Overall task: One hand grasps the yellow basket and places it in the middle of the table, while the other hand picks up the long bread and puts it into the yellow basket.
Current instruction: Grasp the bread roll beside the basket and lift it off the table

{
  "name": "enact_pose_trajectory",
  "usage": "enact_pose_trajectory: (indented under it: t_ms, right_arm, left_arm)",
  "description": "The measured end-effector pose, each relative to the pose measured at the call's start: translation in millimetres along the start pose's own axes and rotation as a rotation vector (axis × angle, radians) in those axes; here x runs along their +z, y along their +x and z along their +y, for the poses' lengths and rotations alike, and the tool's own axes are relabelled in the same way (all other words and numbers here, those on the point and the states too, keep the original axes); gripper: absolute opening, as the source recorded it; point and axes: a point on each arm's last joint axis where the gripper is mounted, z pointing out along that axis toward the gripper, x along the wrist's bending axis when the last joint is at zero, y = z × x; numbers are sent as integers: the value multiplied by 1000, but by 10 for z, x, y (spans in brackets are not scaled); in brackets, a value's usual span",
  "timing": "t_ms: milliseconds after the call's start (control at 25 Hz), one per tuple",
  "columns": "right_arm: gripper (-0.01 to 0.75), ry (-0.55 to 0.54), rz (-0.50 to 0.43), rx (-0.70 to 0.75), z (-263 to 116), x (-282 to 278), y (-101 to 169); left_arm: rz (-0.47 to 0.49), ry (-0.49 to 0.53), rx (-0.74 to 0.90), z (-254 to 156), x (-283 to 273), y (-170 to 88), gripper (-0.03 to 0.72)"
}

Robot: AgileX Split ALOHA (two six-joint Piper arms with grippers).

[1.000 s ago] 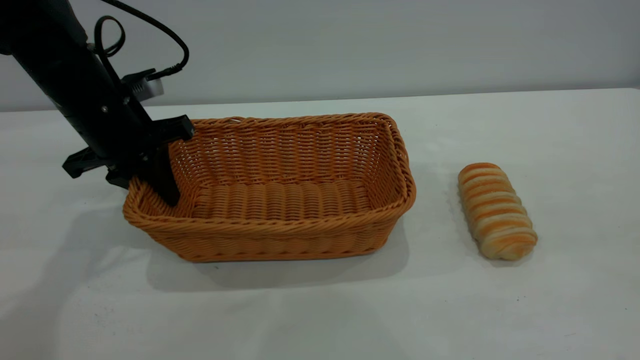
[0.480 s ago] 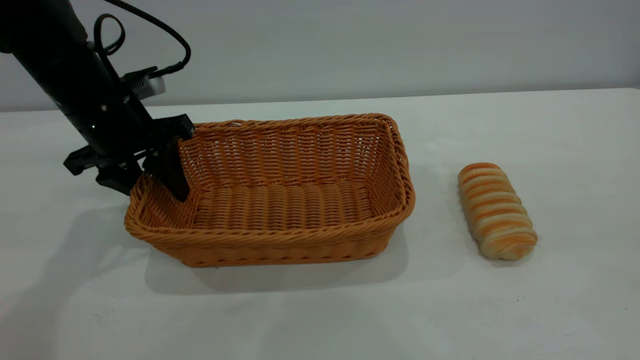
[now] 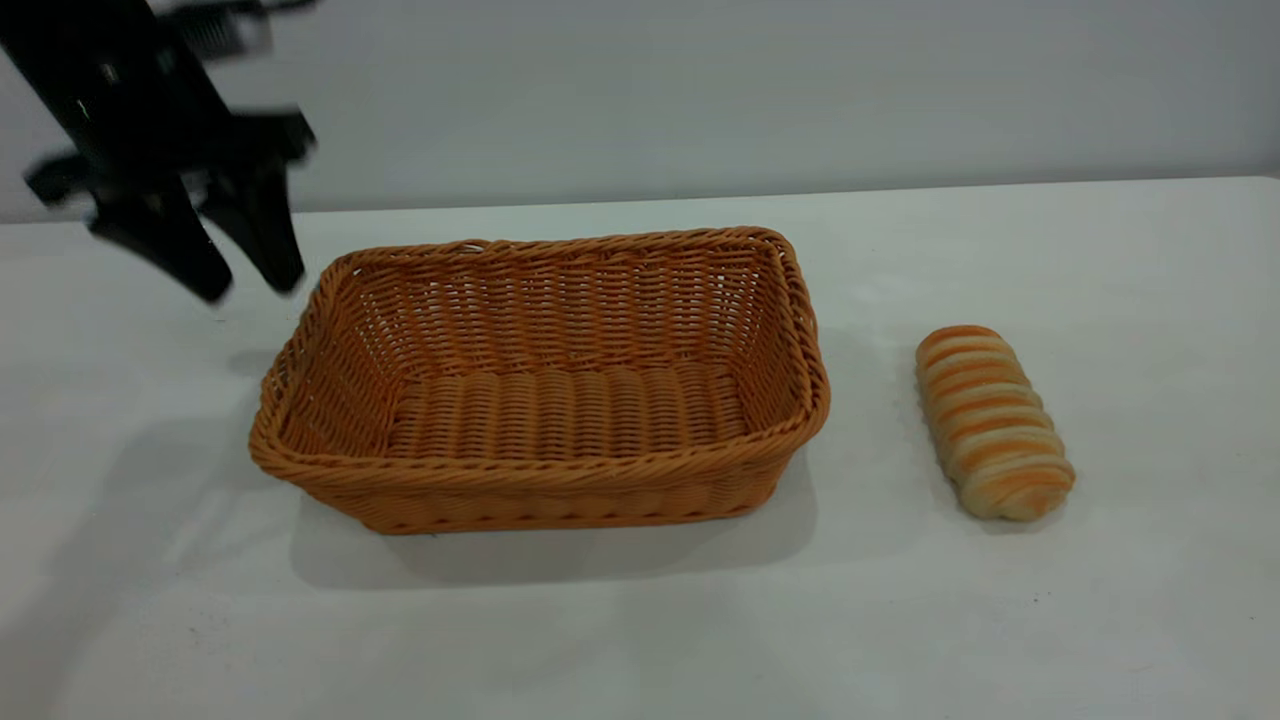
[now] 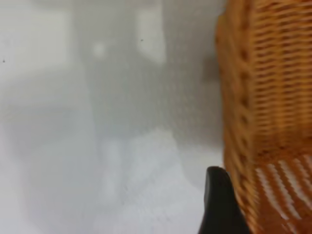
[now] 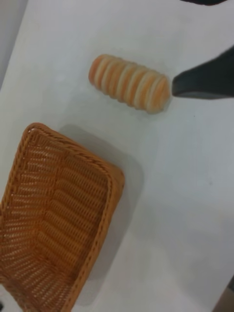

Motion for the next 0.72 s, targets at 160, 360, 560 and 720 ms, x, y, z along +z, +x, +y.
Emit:
enact_pose_trajectory:
  t_ms: [160,360,560,720]
  right_arm:
    - [415,8,78,56,41,159,-12]
    - [415,29,121,140,114,572,-178]
    - [415,95,69,187,151,1117,-482]
    - [415,194,39,186,66,1596,-714]
  left_arm:
    - [-3,-62,30,-15,-467,-99,498]
    - [-1,-196,61,-118,-1024,-211,499]
    - [4,-322,89,-281,-1506,-306,499]
    - [21,-388,109,-396,-1757,-343,499]
